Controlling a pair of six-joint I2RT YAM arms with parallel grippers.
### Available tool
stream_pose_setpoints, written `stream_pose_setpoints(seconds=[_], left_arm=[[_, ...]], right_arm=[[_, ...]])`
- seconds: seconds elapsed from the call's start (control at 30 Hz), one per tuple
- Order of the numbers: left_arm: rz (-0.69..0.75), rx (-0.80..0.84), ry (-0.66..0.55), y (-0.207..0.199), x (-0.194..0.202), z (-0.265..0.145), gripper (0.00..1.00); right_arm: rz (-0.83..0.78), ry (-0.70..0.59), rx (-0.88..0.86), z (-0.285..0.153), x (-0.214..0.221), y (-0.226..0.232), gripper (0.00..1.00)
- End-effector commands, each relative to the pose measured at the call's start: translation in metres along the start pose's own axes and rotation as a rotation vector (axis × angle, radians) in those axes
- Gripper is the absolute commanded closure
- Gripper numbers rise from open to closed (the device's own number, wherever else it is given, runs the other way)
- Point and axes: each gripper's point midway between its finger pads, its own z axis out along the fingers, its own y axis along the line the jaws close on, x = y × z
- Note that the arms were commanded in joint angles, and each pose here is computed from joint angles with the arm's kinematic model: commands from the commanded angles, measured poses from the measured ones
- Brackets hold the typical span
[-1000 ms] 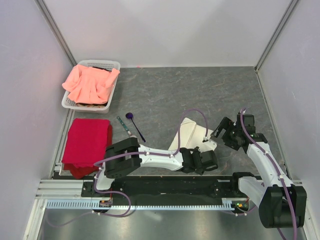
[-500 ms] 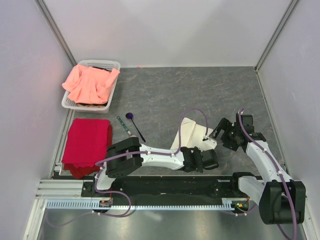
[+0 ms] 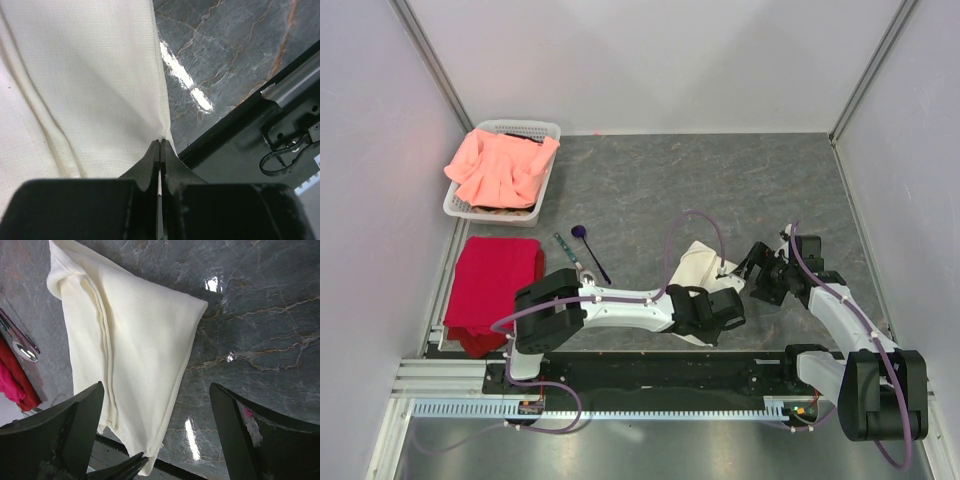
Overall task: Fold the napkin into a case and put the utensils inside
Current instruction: Pick up the 2/3-rectangle-folded napkin at the center of the board.
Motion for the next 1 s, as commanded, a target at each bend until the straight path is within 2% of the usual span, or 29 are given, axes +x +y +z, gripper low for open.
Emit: stream_pose_setpoints(seconds=[0.0, 0.23, 0.27, 0.33, 0.37, 0.4, 0.57, 0.67, 0.77, 0.97], left_arm=[[-0.057, 0.06, -0.023, -0.005, -0.016, -0.021, 0.98], [-0.049, 0.115, -0.01, -0.013, -0.018, -0.023, 0.97], [-0.041, 0.13, 0.002, -0.017, -0.017, -0.022, 0.9], [-0.022, 0.145, 0.028, -0.02, -0.011, -0.02, 0.52], [-0.017, 0.146, 0.032, -0.021, -0.008, -0.021, 0.38], [-0.001, 0.132, 0.021, -0.02, -0.008, -0.021, 0.31], [0.04, 0.052, 0.026, -0.017, 0.006, -0.021, 0.33], [0.062, 0.014, 0.035, -0.015, 0.014, -0.014, 0.39], [0.081, -0.002, 0.045, -0.016, 0.018, -0.007, 0.52], [0.091, -0.072, 0.043, -0.007, 0.02, 0.007, 0.57]], right_arm=[[-0.004, -0.009, -0.045, 0.001, 0.0, 0.005, 0.06], [0.005, -0.007, -0.038, 0.002, 0.005, 0.001, 0.1], [0.008, -0.013, -0.023, 0.002, 0.004, -0.001, 0.1], [0.014, -0.018, -0.011, 0.002, 0.002, -0.002, 0.09], [0.016, -0.019, -0.008, 0.002, 0.0, -0.002, 0.09], [0.015, -0.02, 0.004, 0.002, 0.0, -0.004, 0.08], [-0.004, -0.024, 0.022, -0.001, -0.007, -0.002, 0.07], [-0.007, -0.036, 0.021, -0.002, -0.01, 0.0, 0.06], [-0.008, -0.037, 0.022, -0.002, -0.009, -0.001, 0.06], [-0.01, -0.035, 0.024, -0.002, -0.007, -0.002, 0.06]])
